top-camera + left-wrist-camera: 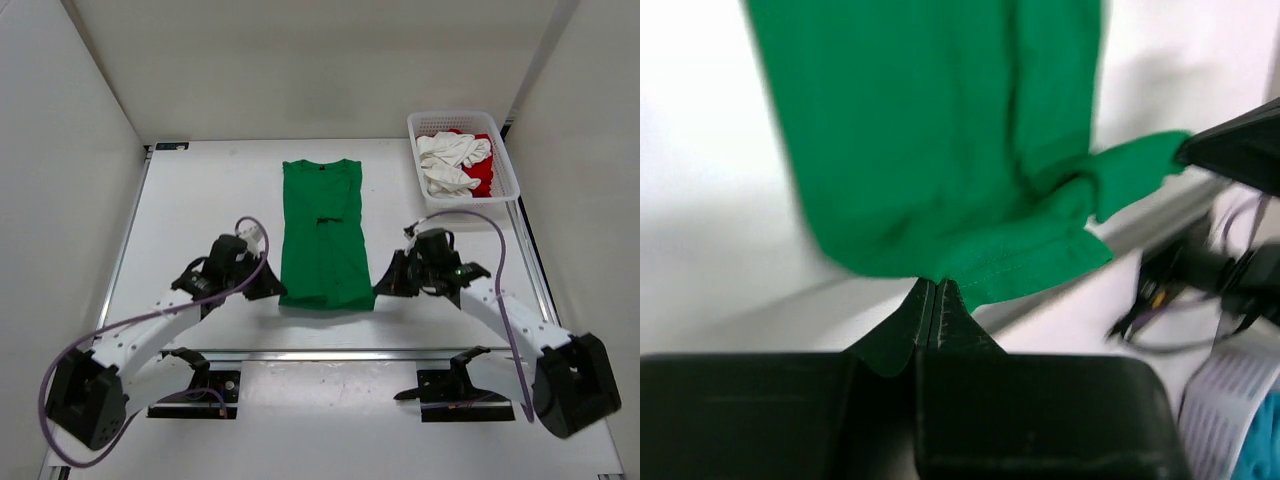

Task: Fold and stack the t-shirts
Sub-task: Fold the folded rectangular tshirt in 1/3 of the way

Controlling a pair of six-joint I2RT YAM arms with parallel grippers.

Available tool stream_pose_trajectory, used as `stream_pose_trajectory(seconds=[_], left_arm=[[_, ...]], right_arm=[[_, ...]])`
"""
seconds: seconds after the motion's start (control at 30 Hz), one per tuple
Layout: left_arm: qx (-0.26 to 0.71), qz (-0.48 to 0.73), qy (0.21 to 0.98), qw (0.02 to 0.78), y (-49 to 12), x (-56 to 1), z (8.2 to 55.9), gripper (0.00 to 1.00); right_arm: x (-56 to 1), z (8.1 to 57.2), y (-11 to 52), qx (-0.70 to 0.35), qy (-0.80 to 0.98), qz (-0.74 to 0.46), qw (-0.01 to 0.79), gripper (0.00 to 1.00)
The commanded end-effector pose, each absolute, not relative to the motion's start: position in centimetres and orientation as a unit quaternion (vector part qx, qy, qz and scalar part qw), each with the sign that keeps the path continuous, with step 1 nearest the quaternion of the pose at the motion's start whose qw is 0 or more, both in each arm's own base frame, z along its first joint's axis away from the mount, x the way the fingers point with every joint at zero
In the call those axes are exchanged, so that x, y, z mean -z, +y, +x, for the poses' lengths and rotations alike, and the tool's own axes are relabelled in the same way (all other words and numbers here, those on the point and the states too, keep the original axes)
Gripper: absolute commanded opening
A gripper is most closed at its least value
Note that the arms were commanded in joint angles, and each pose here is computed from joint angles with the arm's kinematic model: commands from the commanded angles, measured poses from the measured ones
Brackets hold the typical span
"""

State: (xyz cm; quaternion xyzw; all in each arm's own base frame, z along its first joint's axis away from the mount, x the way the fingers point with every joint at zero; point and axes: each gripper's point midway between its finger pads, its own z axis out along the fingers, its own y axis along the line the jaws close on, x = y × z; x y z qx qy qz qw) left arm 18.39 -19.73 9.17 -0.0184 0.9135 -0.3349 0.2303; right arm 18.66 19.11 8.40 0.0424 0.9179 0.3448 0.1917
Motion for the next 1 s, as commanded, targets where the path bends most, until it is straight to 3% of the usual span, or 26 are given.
stream_pose_trajectory(seconds=[0.0, 0.13, 0.43, 0.73, 0.8, 0.87, 0.97], left_arm=[[0.340, -0.012, 0.882, 0.327, -20.6, -14.0, 25.3, 0.00], [0.308, -0.052, 0.889, 0.336, -19.1, -13.1, 30.8, 0.00], [0.267, -0.088, 0.892, 0.354, -18.5, -11.6, 40.2, 0.00], [0.254, -0.119, 0.900, 0.335, -18.2, -8.5, 45.2, 0.01], [0.261, -0.125, 0.899, 0.329, -18.3, -7.8, 45.4, 0.08], [0.283, -0.121, 0.894, 0.325, -18.5, -7.8, 45.4, 0.26], [0.310, -0.130, 0.880, 0.335, -18.4, -9.1, 44.9, 0.37]], right_arm=[[-11.6, 24.5, 19.0, -0.343, 0.905, -0.007, 0.252, 0.00], [-13.7, 30.4, 18.9, -0.346, 0.896, -0.006, 0.277, 0.00], [-12.1, 40.1, 19.7, -0.357, 0.890, 0.002, 0.283, 0.00], [-7.5, 45.5, 19.0, -0.355, 0.899, 0.032, 0.253, 0.00], [-7.7, 46.1, 19.3, -0.361, 0.897, 0.028, 0.255, 0.00], [-7.1, 46.6, 19.0, -0.358, 0.898, 0.034, 0.254, 0.01], [-8.2, 46.9, 18.6, -0.350, 0.897, 0.033, 0.267, 0.16]])
